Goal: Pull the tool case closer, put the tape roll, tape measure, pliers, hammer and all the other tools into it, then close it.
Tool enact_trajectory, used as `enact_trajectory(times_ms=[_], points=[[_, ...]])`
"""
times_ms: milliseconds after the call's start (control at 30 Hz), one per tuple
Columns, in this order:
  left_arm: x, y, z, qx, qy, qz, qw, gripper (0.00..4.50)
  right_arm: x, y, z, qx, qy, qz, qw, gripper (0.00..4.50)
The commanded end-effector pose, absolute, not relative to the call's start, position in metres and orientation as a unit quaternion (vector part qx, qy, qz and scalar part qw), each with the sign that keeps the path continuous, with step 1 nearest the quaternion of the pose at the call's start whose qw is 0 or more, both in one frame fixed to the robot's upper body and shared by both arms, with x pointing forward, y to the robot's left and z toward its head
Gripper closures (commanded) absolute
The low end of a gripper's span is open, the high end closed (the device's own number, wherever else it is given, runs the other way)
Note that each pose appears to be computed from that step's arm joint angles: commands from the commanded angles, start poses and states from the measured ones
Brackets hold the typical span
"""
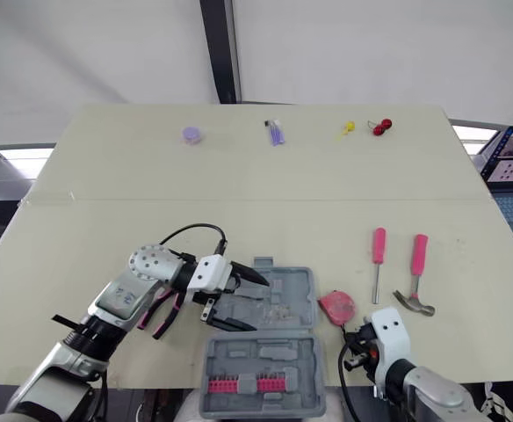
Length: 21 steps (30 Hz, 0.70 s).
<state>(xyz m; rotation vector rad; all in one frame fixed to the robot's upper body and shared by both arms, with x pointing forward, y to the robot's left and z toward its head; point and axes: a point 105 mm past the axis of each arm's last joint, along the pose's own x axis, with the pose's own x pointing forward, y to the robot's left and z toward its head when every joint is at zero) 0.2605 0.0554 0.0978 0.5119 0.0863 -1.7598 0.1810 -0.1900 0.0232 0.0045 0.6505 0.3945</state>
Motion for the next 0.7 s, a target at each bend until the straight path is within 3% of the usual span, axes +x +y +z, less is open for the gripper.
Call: enact_trajectory(times_ms=[33, 400, 700], points=[[0.256, 0.055, 0.098, 0.236, 0.034, -0.772, 0.59, 0.0, 0.168, -0.19, 0.024, 0.001, 0.325, 0.205, 0.923, 4.45], [0.254, 0.056, 0.097, 0.239, 0.036, -0.777, 0.582, 0.0, 0.146, -0.172, 0.017, 0.011, 0.351, 0.245, 0.904, 4.45], [0.254, 0.055, 0.097, 0.239, 0.035, -0.776, 0.582, 0.0, 0.148, -0.171, 0.02, 0.014, 0.347, 0.251, 0.903, 4.45]])
